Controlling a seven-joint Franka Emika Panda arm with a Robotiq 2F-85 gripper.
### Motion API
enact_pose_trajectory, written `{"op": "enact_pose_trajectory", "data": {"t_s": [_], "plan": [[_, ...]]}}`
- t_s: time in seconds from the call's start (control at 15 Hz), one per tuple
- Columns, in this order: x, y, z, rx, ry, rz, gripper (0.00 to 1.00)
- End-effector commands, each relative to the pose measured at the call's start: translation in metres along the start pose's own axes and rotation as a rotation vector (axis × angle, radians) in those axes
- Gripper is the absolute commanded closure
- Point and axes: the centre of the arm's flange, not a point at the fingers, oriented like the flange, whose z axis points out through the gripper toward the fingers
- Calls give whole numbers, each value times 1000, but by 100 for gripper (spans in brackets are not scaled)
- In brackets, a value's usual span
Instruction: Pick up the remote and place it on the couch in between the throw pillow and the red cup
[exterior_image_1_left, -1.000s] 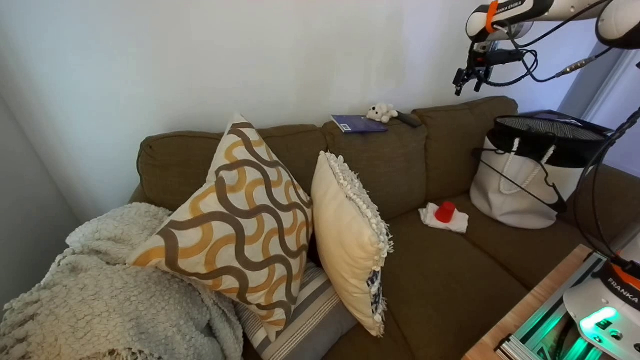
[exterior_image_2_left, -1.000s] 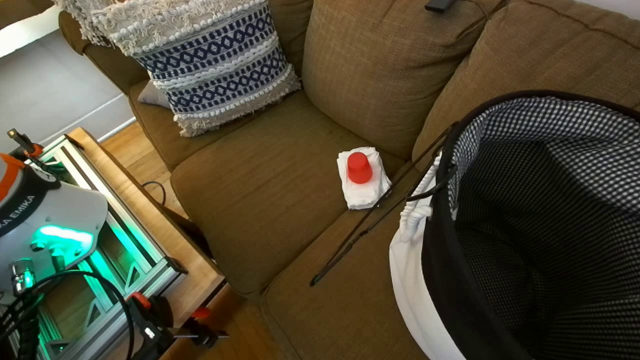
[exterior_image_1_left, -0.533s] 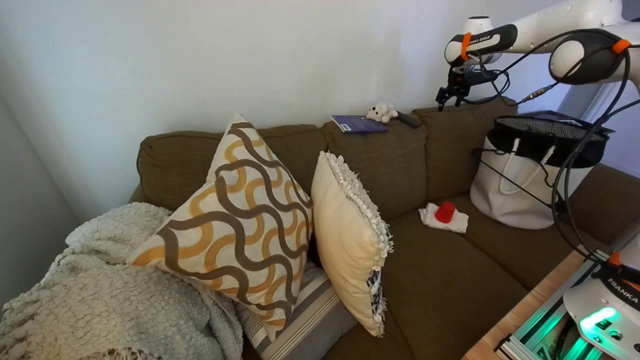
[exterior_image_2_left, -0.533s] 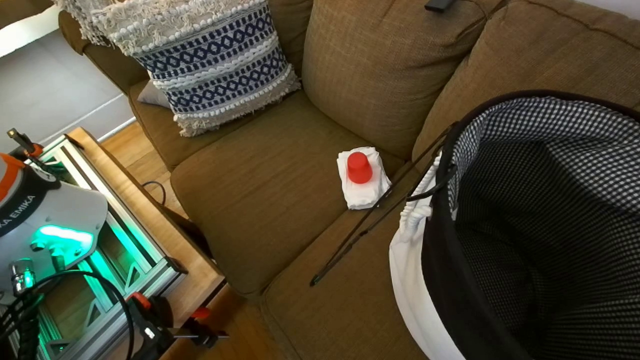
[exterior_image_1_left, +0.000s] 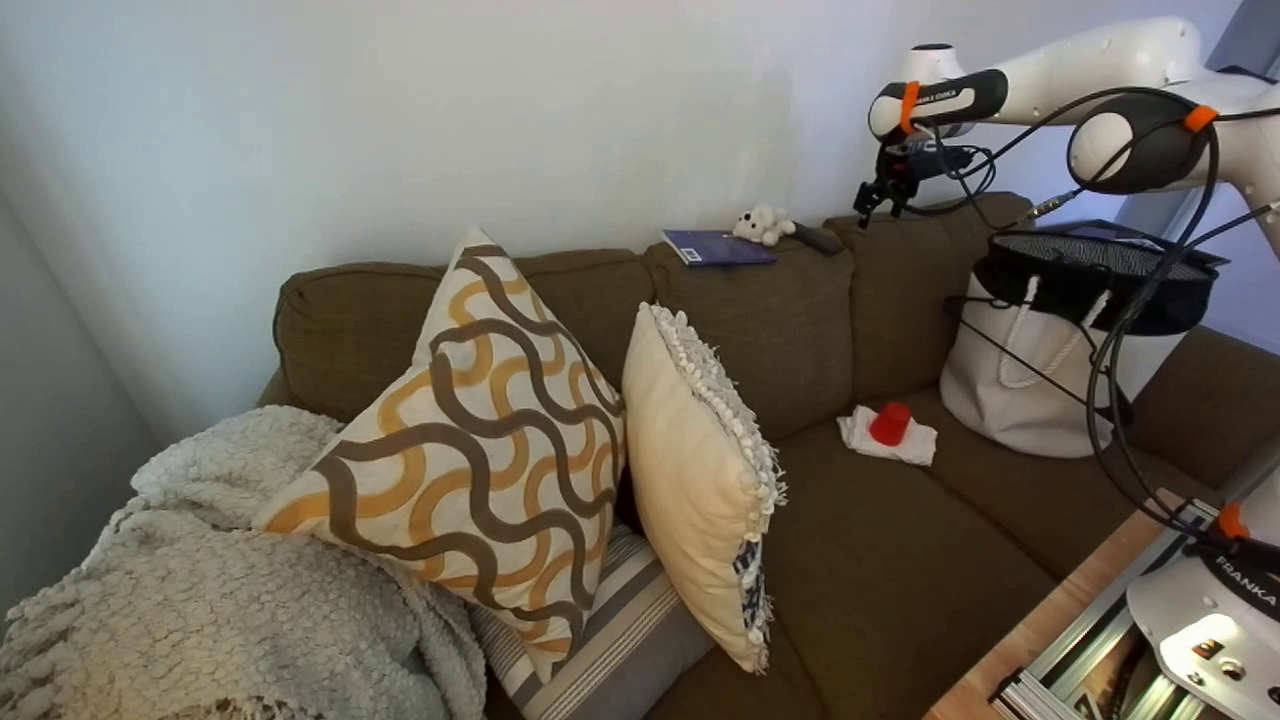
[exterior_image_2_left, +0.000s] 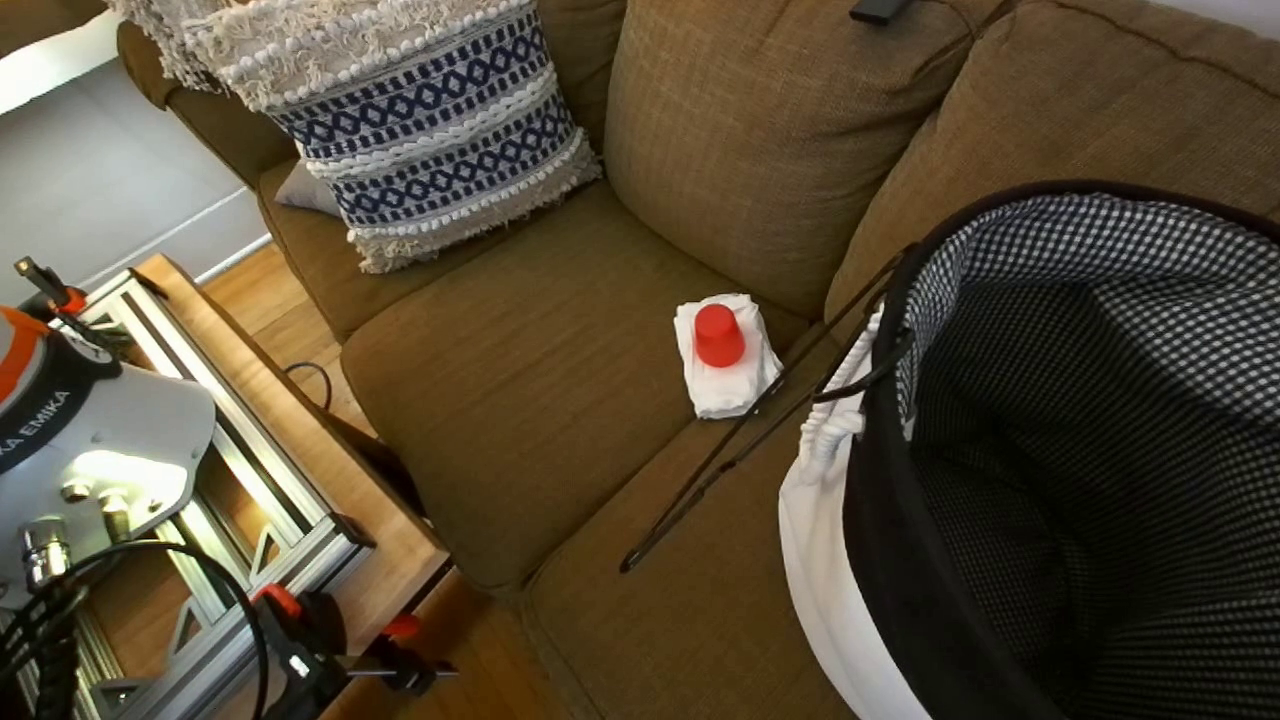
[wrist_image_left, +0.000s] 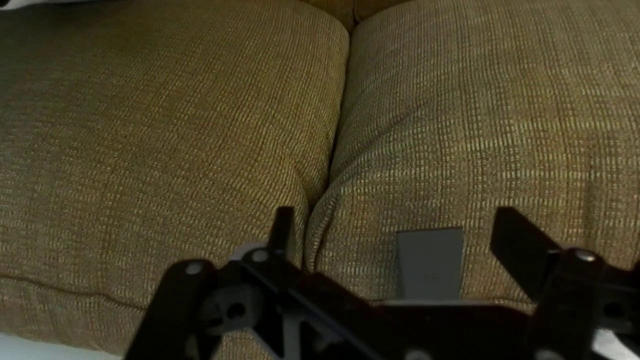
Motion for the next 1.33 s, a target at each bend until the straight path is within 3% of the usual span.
{"op": "enact_pose_trajectory", "data": {"t_s": [0.0,0.2,0.47,0.67,0.73,0.8,1.27], "plan": [[15,-9,14,-71,159,-61,0],[42,-19,35,-123,300,-140,0],[59,-35,86,-49,307,-209,0],[61,-37,114,-53,331,-230,0],[63,-36,123,-47,333,-235,25],[62,-35,128,-48,333,-238,26],[58,-47,105,-42,363,-351,78]]}}
